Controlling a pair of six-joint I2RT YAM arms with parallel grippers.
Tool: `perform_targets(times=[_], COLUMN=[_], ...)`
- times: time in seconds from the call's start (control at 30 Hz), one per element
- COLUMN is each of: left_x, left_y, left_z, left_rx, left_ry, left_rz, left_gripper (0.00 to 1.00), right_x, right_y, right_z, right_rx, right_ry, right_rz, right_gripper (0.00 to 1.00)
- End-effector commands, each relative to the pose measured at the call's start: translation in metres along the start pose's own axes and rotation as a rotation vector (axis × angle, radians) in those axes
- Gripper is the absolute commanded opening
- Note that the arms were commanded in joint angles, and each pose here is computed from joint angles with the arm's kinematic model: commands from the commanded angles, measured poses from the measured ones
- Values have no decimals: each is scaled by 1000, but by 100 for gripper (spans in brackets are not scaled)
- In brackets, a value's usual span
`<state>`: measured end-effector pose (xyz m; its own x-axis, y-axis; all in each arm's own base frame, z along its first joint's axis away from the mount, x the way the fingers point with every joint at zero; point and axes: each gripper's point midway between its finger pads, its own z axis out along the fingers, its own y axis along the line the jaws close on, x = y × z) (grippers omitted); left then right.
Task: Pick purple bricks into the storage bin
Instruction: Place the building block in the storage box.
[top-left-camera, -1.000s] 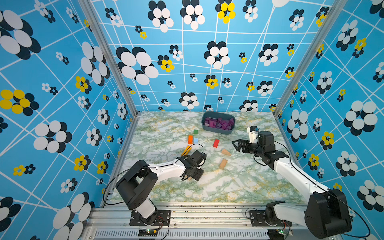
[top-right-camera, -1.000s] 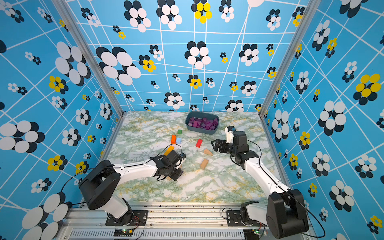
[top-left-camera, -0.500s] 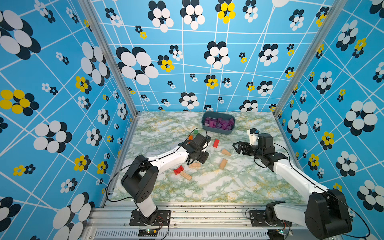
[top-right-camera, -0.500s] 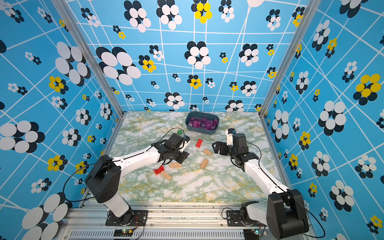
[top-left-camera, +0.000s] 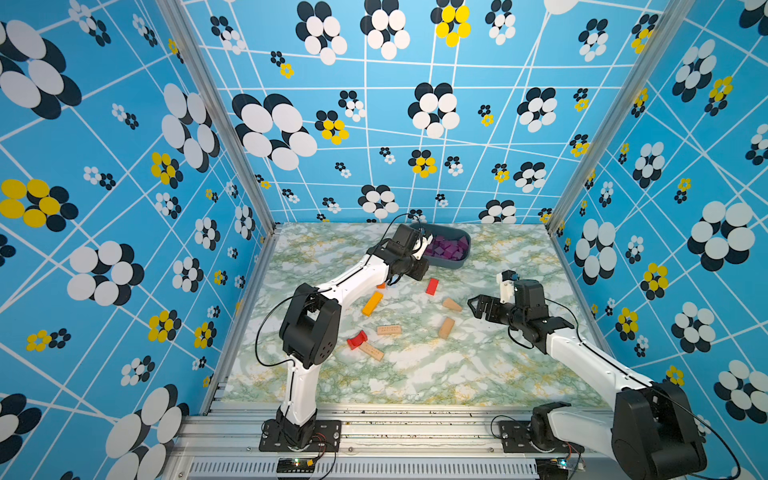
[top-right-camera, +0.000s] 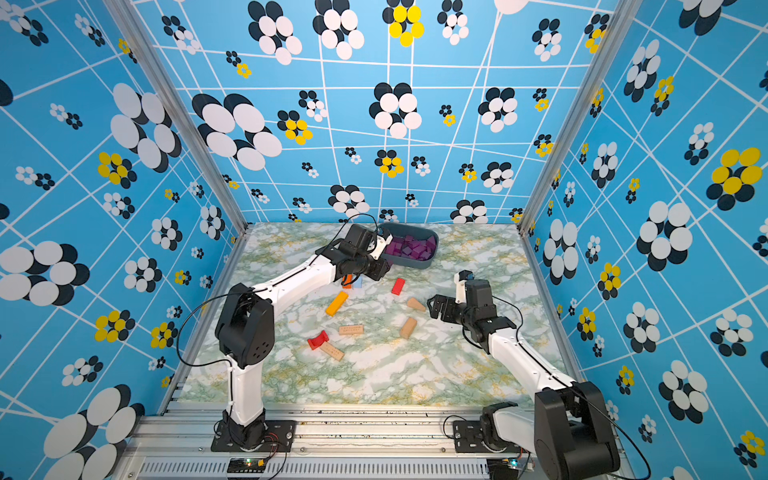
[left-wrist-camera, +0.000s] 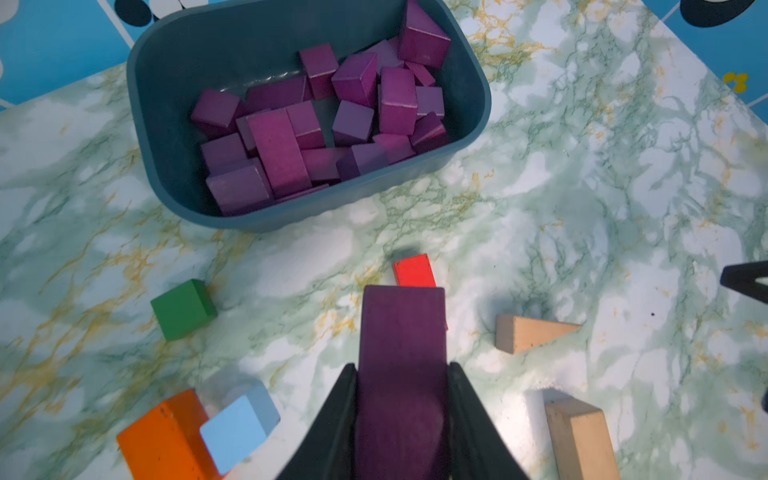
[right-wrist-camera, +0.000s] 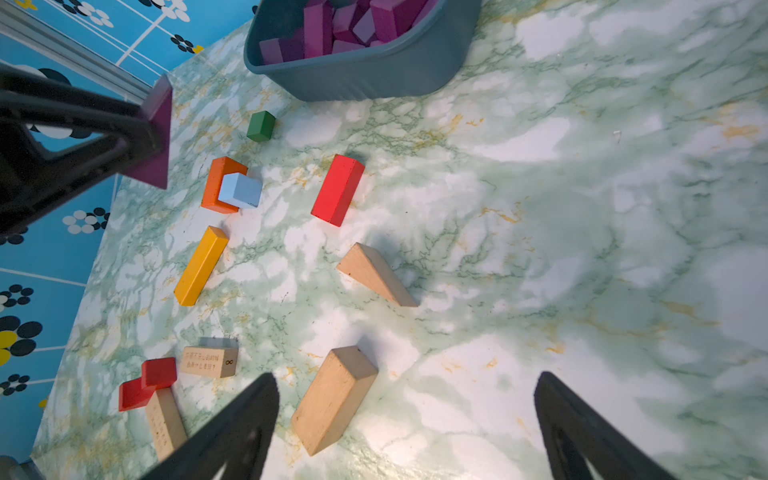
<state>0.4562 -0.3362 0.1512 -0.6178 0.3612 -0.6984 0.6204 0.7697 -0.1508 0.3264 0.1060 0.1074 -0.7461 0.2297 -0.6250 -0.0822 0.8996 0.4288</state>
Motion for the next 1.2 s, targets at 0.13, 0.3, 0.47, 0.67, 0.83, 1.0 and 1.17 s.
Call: perform_targets(times=[0.13,0.3,0.47,0.67,0.83,1.0,1.17], left_x=[-40,-61,-78,-88,-93,-89,-43], left_y=[27,51,67,72,69,65,76], left_z=[25,37,48,47,15,-57,-118], left_rx=[10,-8,-22,-28,-60,-147,-261], left_ry=[-61,-96,-126,-144,-192,-374,-453], left_rz=[-2,-7,2,38,59,94,63], left_gripper=[24,24,28,97,99,99,100], right_x=[4,12,16,14,-2,-46,-92], right_y=[-4,-11,-15,-17,-27,-43,-83], right_z=[0,3,4,3,-14,-44,-89], right_rx=[-2,15,26,43,143,306,632], right_ry=[-25,-18,-17,-26,-70,-256,-547], right_rz=[51,61,70,58,-27,-152,-255], right_gripper=[98,98,98,99,99,99,99])
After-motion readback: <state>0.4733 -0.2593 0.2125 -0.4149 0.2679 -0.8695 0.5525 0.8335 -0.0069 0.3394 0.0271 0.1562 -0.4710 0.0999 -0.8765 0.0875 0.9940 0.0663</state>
